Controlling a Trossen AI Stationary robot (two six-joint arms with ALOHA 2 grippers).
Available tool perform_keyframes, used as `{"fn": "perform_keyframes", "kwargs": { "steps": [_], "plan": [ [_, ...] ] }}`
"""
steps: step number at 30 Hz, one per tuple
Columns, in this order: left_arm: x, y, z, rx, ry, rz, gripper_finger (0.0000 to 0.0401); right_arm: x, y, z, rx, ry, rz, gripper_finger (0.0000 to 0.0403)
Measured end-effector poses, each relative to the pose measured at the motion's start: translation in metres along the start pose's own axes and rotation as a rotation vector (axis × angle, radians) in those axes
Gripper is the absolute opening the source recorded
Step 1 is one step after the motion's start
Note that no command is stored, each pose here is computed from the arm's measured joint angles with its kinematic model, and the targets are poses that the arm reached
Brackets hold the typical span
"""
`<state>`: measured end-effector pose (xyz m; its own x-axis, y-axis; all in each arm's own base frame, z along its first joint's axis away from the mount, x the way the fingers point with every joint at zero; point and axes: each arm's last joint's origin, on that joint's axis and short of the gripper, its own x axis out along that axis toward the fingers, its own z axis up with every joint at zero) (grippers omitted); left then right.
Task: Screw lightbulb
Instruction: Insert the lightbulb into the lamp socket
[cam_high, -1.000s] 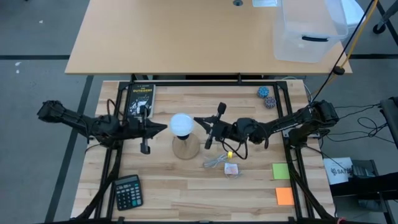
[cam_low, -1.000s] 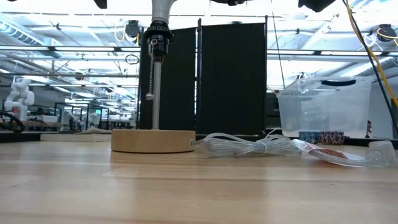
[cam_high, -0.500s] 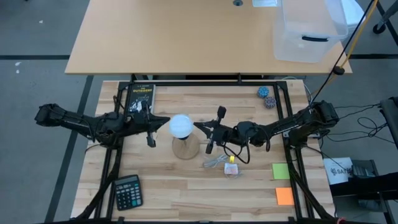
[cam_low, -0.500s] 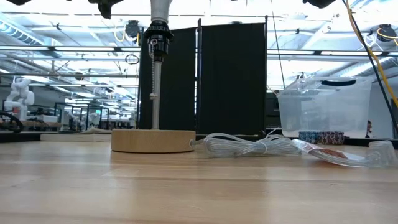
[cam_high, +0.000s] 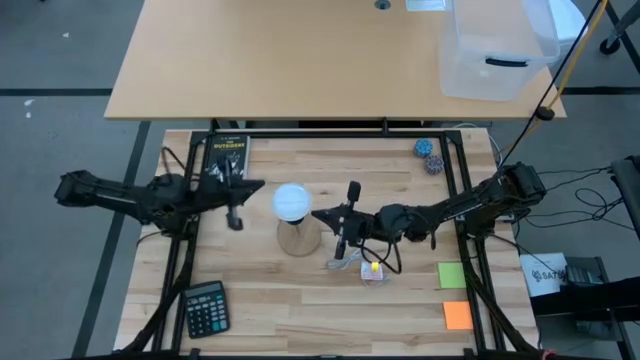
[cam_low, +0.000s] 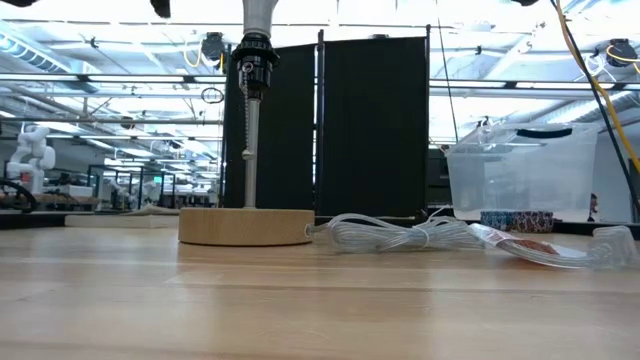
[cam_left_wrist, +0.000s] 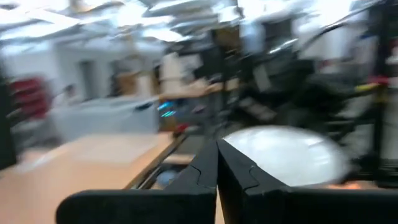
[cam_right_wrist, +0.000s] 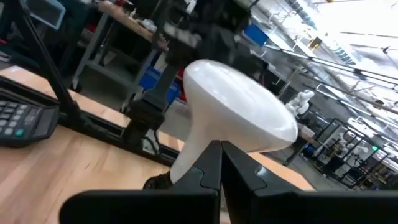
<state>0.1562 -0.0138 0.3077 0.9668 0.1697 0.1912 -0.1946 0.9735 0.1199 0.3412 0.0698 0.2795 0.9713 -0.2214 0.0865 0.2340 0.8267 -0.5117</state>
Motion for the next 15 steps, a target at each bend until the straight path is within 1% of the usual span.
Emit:
{"fn": "perform_keyframes", "kwargs": {
  "steps": [3, 5, 11, 15],
  "plan": [
    [-0.003, -0.007, 0.003, 0.005, -0.04, -0.147, 0.0, 0.002, -0.003, -0.002, 0.008, 0.012, -0.017, 0.0],
    [-0.003, -0.012, 0.002, 0.015, -0.037, -0.2, 0.0, 0.004, -0.008, -0.004, 0.015, 0.011, -0.038, 0.0],
    [0.008, -0.025, -0.011, 0.034, 0.039, -0.241, 0.0, 0.009, -0.022, -0.008, 0.037, 0.001, -0.098, 0.0],
    [0.013, -0.027, -0.017, 0.04, 0.08, -0.207, 0.0, 0.011, -0.029, -0.01, 0.045, -0.01, -0.125, 0.0]
  ]
}}
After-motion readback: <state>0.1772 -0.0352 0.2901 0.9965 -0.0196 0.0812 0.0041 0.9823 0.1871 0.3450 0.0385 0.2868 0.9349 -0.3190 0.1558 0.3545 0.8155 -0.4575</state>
